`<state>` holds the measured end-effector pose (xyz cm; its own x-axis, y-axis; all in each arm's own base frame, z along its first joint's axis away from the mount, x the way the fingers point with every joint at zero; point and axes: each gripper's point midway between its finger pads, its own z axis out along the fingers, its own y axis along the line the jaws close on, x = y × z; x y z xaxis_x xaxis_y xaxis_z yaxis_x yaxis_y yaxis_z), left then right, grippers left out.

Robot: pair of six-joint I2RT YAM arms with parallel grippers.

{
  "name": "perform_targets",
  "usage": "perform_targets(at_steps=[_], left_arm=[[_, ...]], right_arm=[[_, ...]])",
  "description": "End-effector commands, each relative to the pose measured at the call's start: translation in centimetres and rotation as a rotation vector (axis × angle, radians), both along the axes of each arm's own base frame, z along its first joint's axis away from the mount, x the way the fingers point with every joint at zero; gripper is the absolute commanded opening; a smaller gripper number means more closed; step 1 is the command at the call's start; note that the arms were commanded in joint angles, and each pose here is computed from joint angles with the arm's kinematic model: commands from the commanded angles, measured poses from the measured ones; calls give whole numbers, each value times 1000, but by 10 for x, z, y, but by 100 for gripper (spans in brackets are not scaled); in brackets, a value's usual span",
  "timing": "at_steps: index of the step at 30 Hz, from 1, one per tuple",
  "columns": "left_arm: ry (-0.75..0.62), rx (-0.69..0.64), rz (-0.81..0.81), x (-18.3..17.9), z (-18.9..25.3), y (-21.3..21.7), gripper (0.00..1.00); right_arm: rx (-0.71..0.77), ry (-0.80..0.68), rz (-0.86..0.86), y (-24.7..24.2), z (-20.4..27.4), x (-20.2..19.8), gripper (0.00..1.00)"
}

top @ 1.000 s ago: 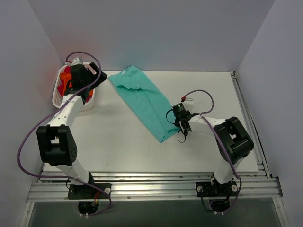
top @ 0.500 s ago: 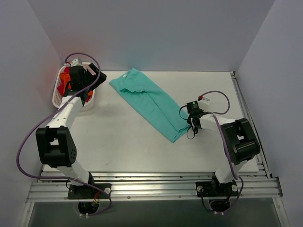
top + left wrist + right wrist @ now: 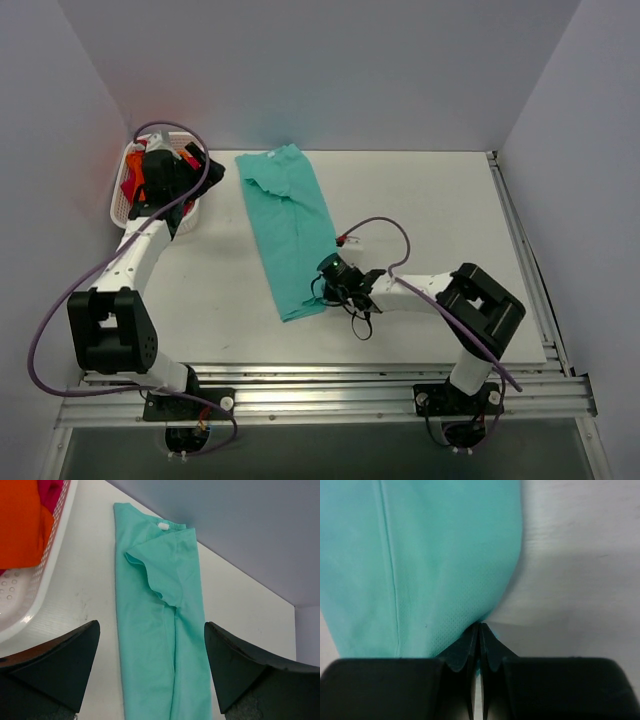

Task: Fold and stack the t-shirts
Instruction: Fold the tshirt

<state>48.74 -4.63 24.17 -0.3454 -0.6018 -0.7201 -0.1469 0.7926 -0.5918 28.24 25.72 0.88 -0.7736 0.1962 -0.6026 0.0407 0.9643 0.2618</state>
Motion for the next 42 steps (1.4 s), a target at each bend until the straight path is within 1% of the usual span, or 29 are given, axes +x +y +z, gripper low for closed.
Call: perform_targets(at_steps=[1, 2, 3, 4, 6, 8, 11, 12, 13, 14, 15, 16, 17, 18, 19, 20, 21, 22, 23, 24, 27, 28, 30, 32, 33, 35, 38, 42], left_arm=[[-69, 1, -1, -20, 30, 0, 94], [-69, 4, 6, -24, 30, 1, 94], [-84, 7, 9, -31, 37, 1, 94], [-74, 11, 11, -36, 33, 2, 94], [-88, 17, 20, -46, 41, 4, 94], [-75, 27, 24, -55, 39, 5, 94], [-93, 36, 4, -67, 47, -1, 94], [-115, 44, -3, -73, 54, -3, 94], [-121, 51, -22, -77, 57, -12, 94], [-136, 65, -29, -84, 63, -16, 94], [-137, 86, -46, -89, 63, -22, 94], [-115, 116, -4, -94, 59, -18, 94], [-120, 126, -26, -103, 62, -30, 94], [-104, 139, -27, -109, 56, -33, 94], [-74, 149, -1, -116, 48, -31, 94], [-88, 139, -13, -127, 52, -38, 94], [-82, 131, -13, -133, 47, -40, 94], [-45, 124, -9, -142, 28, -41, 94], [-63, 121, 6, -153, 30, -41, 94], [-27, 126, 19, -161, 10, -40, 94], [-12, 140, 78, -175, -3, -28, 94], [20, 143, 87, -179, -17, -26, 94], [50, 151, 85, -181, -29, -27, 94], [91, 161, 86, -180, -44, -27, 94], [101, 164, 86, -180, -48, -27, 94], [114, 170, 85, -178, -52, -28, 94], [106, 167, 87, -178, -52, -28, 94], [98, 170, 86, -177, -53, -28, 94]], right_arm=[[21, 53, 59, 40, -21, -36, 0], [29, 58, 77, 51, -25, -43, 0], [2, 83, 100, 58, -41, -52, 0], [18, 77, 147, 81, -40, -62, 0], [1, 94, 182, 96, -56, -75, 0], [9, 88, 224, 112, -55, -86, 0], [-23, 56, 232, 108, -45, -88, 0], [-27, 5, 207, 104, -27, -79, 0], [-59, -10, 192, 94, -21, -78, 3], [-81, -33, 175, 85, -14, -75, 27], [-80, -103, 136, 77, 10, -65, 42], [-118, -116, 120, 65, 18, -64, 54], [-144, -136, 100, 54, 25, -62, 68], [-136, -168, 80, 48, 43, -60, 72], [-181, -195, 49, 34, 51, -57, 73], [-187, -213, 32, 28, 59, -55, 74], [-168, -234, 20, 24, 72, -55, 75], [-166, -247, 11, 20, 77, -54, 75], [-147, -263, 7, 18, 86, -54, 75], [-141, -268, 6, 17, 88, -54, 75], [-132, -278, 12, 20, 90, -52, 75], [-111, -285, 14, 26, 91, -50, 74], [-107, -260, 55, 40, 79, -50, 73], [-44, -261, 84, 65, 80, -46, 71], [-41, -236, 120, 78, 67, -48, 70], [-35, -217, 151, 99, 58, -46, 66], [-20, -204, 188, 123, 55, -44, 65], [-12, -197, 214, 142, 57, -42, 65]])
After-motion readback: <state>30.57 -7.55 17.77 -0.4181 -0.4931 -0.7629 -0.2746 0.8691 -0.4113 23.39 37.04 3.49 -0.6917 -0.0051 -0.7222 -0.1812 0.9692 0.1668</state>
